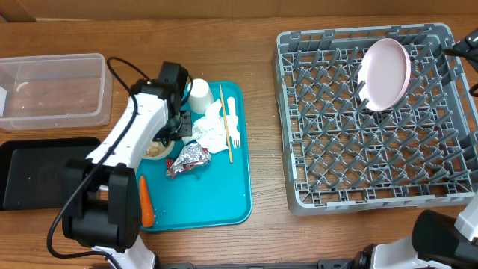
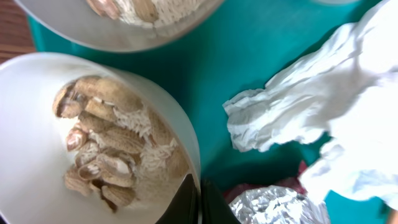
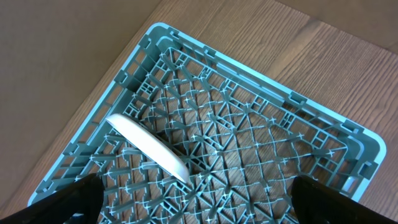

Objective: Sort waste into correct bins and load items into the dishwasher rack
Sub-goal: 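Lift the bowl and carry it left over the black tray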

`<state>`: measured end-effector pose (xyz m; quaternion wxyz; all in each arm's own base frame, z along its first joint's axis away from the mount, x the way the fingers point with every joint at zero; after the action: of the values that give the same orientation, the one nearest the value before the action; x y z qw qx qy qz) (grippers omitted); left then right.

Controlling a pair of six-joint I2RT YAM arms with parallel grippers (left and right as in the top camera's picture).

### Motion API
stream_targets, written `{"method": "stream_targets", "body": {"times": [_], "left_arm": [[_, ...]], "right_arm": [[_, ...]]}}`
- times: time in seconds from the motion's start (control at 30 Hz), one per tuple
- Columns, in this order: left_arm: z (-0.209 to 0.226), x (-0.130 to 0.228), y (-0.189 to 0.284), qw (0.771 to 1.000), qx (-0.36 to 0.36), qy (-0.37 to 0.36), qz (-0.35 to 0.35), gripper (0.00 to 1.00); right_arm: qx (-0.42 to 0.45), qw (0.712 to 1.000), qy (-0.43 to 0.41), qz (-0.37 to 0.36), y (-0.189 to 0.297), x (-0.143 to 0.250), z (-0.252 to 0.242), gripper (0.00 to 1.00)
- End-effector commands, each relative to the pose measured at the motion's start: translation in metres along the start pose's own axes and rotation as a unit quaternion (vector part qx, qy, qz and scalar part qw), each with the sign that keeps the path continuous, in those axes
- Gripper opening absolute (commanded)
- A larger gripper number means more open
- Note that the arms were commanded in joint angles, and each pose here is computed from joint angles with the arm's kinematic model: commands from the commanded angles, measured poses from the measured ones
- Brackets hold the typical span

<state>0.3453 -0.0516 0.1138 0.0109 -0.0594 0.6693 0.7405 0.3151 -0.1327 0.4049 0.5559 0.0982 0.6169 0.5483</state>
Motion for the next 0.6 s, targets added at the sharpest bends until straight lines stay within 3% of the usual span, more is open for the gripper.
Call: {"method": "stream_targets", "body": {"times": [0.0,0.33,0.57], "left_arm": [[0.0,-0.015,0.02,1.0,0.0,0.019,-0.018,0.04],[0.014,-0.018,0.061,0.998,0.015,0.052,-0.018,0.04],[0.066,-0.014,0.072,0.987,0.072,0.141,-0.006,0.04]], "right_arm": [[0.002,1.0,-0.004,0.001,-0.002,0.0,0.0,1.0],[0.002,1.0,-0.004,0.001,-0.002,0.0,0.0,1.0],[0.002,1.0,-0.004,0.001,-0.002,0.0,0.0,1.0]]}}
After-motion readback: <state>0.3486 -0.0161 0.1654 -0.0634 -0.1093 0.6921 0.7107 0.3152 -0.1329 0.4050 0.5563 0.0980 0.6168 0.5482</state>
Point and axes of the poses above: each gripper's point midway between its finger pads, its own y axis back along the fingers, its own z axis along the line the jaws close on, x = y × z, the point moved 5 cm from there along y, back along the fingers, and after that the axes turned 2 degrees about -y, right-handed, at the moved point
